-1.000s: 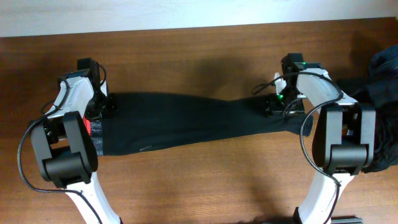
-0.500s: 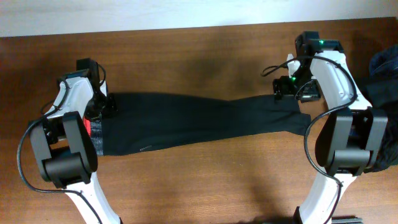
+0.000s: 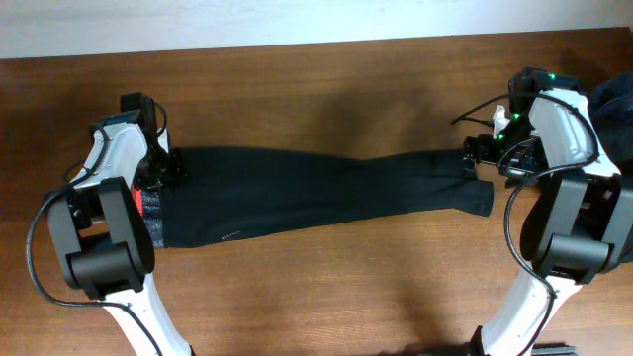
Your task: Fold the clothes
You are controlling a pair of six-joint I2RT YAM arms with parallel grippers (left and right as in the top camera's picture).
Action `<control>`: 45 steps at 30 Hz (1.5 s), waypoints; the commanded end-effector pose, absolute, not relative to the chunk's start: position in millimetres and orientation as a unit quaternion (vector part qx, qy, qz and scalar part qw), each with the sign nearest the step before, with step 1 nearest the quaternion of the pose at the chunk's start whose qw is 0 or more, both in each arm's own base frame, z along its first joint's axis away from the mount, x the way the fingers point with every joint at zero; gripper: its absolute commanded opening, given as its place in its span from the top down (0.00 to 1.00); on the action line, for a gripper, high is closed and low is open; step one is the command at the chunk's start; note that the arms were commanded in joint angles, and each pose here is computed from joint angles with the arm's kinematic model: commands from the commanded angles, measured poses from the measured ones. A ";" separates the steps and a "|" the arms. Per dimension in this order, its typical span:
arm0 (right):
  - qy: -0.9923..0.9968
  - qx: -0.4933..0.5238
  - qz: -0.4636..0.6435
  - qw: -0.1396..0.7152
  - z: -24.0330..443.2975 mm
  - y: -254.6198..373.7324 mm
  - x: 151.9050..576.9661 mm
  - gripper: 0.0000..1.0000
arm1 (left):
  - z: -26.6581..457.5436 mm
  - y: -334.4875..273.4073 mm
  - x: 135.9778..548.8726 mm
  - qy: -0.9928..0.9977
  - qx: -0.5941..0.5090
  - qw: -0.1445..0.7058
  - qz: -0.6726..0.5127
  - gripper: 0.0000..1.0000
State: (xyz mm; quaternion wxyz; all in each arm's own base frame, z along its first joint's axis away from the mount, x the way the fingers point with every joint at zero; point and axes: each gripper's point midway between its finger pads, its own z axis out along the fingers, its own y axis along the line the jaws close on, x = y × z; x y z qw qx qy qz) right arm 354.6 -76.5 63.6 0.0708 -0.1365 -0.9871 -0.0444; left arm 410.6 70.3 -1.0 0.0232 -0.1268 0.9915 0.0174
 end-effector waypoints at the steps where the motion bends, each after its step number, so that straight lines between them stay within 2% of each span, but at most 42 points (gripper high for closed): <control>1: -0.986 -0.135 -0.066 0.068 66.4 -66.1 354.1 0.06 | -19.0 75.3 397.3 0.991 -0.133 -0.003 0.024 0.76; 5: -0.982 -0.155 -0.075 0.075 67.3 -63.2 351.7 0.09 | -18.9 75.5 397.2 0.991 -0.133 -0.003 0.024 0.72; 8: -0.977 -0.174 -0.077 0.097 69.5 -60.3 341.6 0.12 | -18.9 75.1 396.3 0.991 -0.133 -0.005 0.024 0.59; 10: -0.974 -0.176 -0.085 0.111 71.4 -56.2 335.6 0.12 | -18.9 75.0 395.7 0.991 -0.133 -0.006 0.024 0.43; 11: -0.974 -0.176 -0.088 0.115 72.0 -54.8 334.2 0.11 | -18.9 75.0 395.7 0.991 -0.133 -0.006 0.024 0.29; 13: -0.974 -0.176 -0.089 0.113 71.9 -54.6 335.0 0.12 | -18.9 75.1 395.7 0.991 -0.133 -0.006 0.024 0.07; 14: -0.974 -0.176 -0.089 0.108 71.2 -55.3 337.4 0.12 | -18.9 75.1 395.9 0.991 -0.133 -0.006 0.024 0.01; 20: -0.978 -0.174 -0.093 0.064 67.7 -58.0 358.4 0.18 | -18.9 75.3 397.3 0.991 -0.133 -0.003 0.024 0.01; 26: -0.976 -0.174 -0.105 0.074 69.1 -52.4 354.6 0.26 | -18.9 75.3 397.3 0.991 -0.133 -0.003 0.024 0.01; 32: -0.977 -0.174 -0.093 0.084 65.0 -55.2 348.6 0.29 | -18.9 75.3 397.3 0.991 -0.133 -0.003 0.024 0.01; 38: -0.979 -0.169 -0.079 0.081 34.7 -58.7 342.6 0.29 | -18.9 75.3 397.3 0.991 -0.133 -0.003 0.024 0.01; 43: -0.982 -0.165 -0.077 0.054 14.7 -60.4 349.3 0.34 | -18.9 75.3 397.3 0.991 -0.133 -0.003 0.024 0.01; 44: -0.982 -0.165 -0.077 0.048 14.0 -61.0 352.2 0.39 | -18.9 75.3 397.3 0.991 -0.133 -0.003 0.024 0.01; 45: -0.983 -0.164 -0.077 0.041 13.9 -61.6 355.3 0.49 | -18.9 75.3 397.2 0.991 -0.133 -0.003 0.024 0.01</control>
